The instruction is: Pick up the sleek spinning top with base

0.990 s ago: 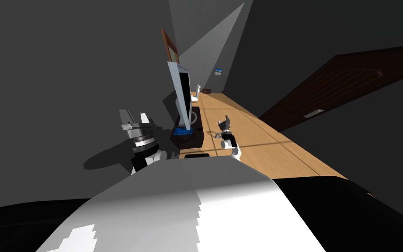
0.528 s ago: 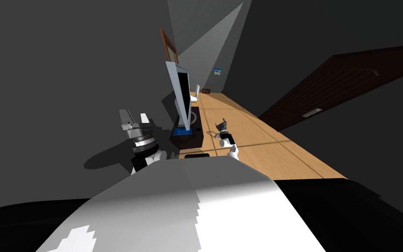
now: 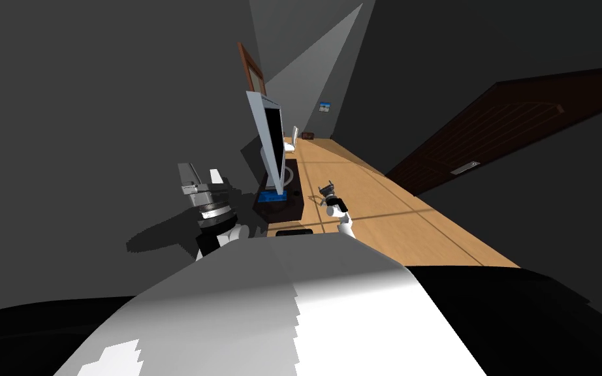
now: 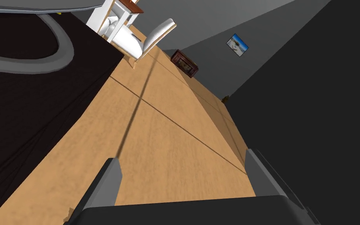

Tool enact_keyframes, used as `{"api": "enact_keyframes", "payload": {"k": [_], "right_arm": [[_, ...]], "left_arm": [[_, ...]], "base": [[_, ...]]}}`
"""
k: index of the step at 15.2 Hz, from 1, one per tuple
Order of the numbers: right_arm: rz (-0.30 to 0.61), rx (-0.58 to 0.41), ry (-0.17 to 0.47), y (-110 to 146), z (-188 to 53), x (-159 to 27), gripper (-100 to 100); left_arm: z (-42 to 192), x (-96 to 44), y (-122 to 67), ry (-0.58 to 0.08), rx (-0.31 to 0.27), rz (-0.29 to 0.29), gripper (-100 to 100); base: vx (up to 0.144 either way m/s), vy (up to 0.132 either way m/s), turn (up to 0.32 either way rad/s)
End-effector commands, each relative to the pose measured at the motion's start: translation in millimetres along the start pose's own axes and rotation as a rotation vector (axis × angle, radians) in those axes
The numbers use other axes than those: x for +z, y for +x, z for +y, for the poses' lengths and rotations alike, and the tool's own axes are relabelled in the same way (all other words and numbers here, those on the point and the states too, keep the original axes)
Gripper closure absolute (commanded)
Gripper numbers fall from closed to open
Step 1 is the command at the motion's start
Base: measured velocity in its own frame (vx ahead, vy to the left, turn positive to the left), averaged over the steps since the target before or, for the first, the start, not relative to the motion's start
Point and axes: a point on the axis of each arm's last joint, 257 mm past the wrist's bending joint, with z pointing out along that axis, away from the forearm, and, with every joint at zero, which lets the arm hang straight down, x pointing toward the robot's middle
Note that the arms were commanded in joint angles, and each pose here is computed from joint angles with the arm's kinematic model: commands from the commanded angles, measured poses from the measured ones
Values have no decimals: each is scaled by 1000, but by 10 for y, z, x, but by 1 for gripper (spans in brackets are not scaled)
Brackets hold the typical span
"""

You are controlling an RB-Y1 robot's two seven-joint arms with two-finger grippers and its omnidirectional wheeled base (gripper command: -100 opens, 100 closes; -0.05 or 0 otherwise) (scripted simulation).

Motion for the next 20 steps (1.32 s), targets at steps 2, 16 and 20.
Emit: {"api": "enact_keyframes", "payload": {"k": [2, 16, 20], "right_arm": [[-32, 99, 55, -102, -194, 102, -100], [-195, 508, 286, -440, -1152, 336, -100], [-249, 595, 333, -546, -1397, 323, -100]], "left_arm": [[0, 0, 0, 0, 0, 0, 0], [0, 0, 0, 0, 0, 0, 0], [0, 0, 0, 0, 0, 0, 0]], "base": [[0, 0, 0], [1, -3, 4], [39, -1, 35]]}}
